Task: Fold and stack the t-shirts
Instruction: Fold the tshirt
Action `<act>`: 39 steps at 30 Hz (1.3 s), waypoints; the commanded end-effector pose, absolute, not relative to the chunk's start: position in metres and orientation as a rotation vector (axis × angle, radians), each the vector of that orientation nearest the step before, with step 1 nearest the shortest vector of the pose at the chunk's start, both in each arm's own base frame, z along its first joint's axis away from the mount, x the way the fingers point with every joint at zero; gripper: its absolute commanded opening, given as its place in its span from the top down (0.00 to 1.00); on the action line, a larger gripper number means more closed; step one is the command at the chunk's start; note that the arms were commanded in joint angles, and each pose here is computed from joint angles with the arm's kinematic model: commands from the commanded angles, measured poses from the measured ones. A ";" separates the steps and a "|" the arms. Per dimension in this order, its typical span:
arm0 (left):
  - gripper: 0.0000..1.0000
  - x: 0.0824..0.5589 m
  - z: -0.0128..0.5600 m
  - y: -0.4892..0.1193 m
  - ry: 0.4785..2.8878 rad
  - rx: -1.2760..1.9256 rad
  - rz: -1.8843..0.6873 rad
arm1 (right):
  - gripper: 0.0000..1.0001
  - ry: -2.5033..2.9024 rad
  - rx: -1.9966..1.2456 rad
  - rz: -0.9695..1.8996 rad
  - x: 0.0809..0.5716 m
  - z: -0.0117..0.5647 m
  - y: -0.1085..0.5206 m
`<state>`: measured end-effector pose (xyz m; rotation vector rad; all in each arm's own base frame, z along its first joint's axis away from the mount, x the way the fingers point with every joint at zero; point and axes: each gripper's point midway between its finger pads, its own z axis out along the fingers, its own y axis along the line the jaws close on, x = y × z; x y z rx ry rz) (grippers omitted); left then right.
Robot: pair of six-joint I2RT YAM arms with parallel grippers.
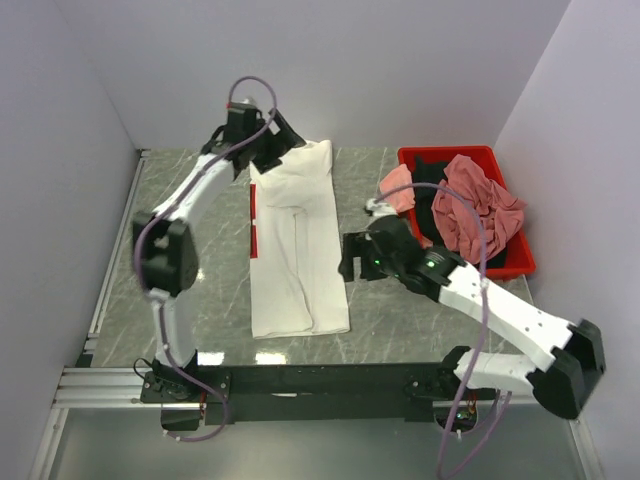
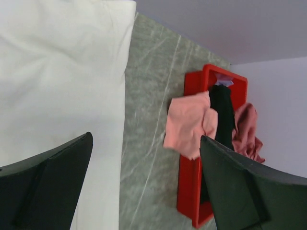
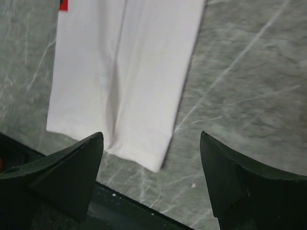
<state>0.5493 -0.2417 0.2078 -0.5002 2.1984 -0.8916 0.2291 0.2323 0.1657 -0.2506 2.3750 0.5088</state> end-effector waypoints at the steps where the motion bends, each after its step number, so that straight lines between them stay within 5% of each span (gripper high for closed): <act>1: 0.01 0.499 0.244 -0.208 2.104 -0.495 -0.809 | 0.12 2.320 -0.148 0.459 0.233 0.168 0.197; 9: 0.01 0.378 0.186 -0.163 2.205 -0.604 -0.683 | 0.03 2.300 -0.102 0.524 0.225 0.155 0.185; 23: 0.02 0.180 0.080 -0.161 2.604 -0.623 -0.529 | 0.02 2.499 -0.161 0.772 0.189 0.100 0.229; 39: 0.29 0.133 0.028 -0.160 2.848 -0.480 -0.239 | 0.12 2.705 -0.117 0.764 0.160 0.049 0.257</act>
